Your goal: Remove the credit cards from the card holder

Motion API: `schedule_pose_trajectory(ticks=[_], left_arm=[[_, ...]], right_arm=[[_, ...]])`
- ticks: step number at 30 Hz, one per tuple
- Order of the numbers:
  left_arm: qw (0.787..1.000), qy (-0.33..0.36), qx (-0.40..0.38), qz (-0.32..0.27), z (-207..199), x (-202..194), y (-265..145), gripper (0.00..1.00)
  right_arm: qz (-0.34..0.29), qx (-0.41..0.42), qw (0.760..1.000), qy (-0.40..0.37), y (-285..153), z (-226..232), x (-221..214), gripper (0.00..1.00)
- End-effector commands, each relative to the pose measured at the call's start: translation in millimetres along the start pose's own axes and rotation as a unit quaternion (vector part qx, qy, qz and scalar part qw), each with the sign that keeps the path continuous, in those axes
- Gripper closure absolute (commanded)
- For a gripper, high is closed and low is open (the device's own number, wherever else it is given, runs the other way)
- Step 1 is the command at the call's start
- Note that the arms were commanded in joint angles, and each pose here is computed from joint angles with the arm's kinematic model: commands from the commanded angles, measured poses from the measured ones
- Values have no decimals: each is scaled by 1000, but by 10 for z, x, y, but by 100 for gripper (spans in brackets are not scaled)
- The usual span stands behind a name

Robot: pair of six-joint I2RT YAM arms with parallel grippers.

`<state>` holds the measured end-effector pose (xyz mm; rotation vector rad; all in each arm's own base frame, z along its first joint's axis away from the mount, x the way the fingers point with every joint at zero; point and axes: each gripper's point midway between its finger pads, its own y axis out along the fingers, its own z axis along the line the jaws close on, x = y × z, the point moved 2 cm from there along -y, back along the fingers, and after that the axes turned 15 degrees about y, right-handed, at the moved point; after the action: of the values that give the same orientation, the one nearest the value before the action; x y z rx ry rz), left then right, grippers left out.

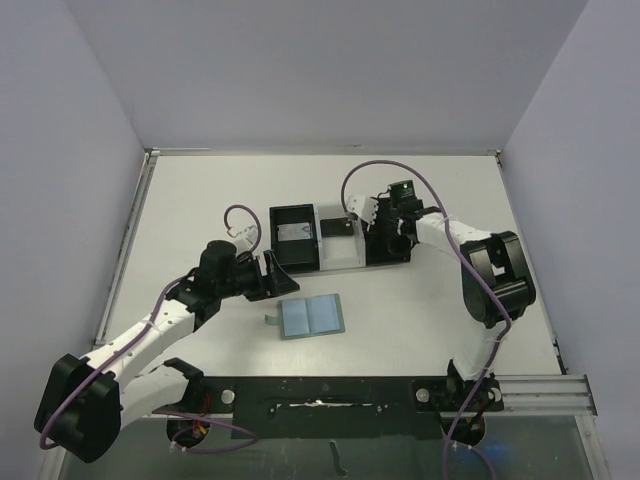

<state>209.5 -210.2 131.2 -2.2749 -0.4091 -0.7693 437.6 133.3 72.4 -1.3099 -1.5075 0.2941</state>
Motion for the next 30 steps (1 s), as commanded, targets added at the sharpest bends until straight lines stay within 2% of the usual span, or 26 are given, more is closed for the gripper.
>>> schedule_pose_trajectory(ticks=[1, 3, 4, 8, 10, 14, 16, 18, 21, 23, 25, 30], left_arm=[[999, 19, -21, -22, -103, 155, -30, 31], [999, 18, -21, -21, -102, 147, -33, 31], [999, 16, -20, -19, -97, 133, -31, 31], [1000, 10, -16, -8, -67, 77, -17, 31], [1000, 7, -16, -2, -55, 51, -3, 32], [1000, 4, -13, 8, -26, 19, 30, 34], [1000, 3, -13, 12, -21, 13, 45, 35], [1000, 3, -11, 16, -16, 9, 54, 36], [1000, -4, -7, 25, 8, -39, 58, 38], [999, -14, 12, 37, 77, -105, 59, 38], [998, -26, 32, 52, 153, -187, 64, 39], [993, -32, 42, 106, 201, -356, 94, 38]], right_arm=[[-106, -93, 989, 51, -518, -472, 589, 60], [-148, -113, 978, 99, -736, -532, 751, 57], [-175, -119, 966, 148, -845, -539, 836, 55], [-238, -125, 901, 341, -1287, -550, 1049, 42], [-245, -123, 858, 435, -1456, -507, 1057, 34], [-241, -122, 781, 563, -1684, -371, 955, 13], [-240, -123, 756, 597, -1770, -301, 890, 1], [-229, -130, 709, 654, -1792, -185, 734, 2], [-260, -34, 699, 665, -1842, 122, 879, 0], [-259, 25, 680, 685, -1782, 379, 962, 6], [-223, 68, 670, 705, -1628, 710, 1012, 10], [-101, 113, 687, 711, -1174, 1548, 1136, 26]])
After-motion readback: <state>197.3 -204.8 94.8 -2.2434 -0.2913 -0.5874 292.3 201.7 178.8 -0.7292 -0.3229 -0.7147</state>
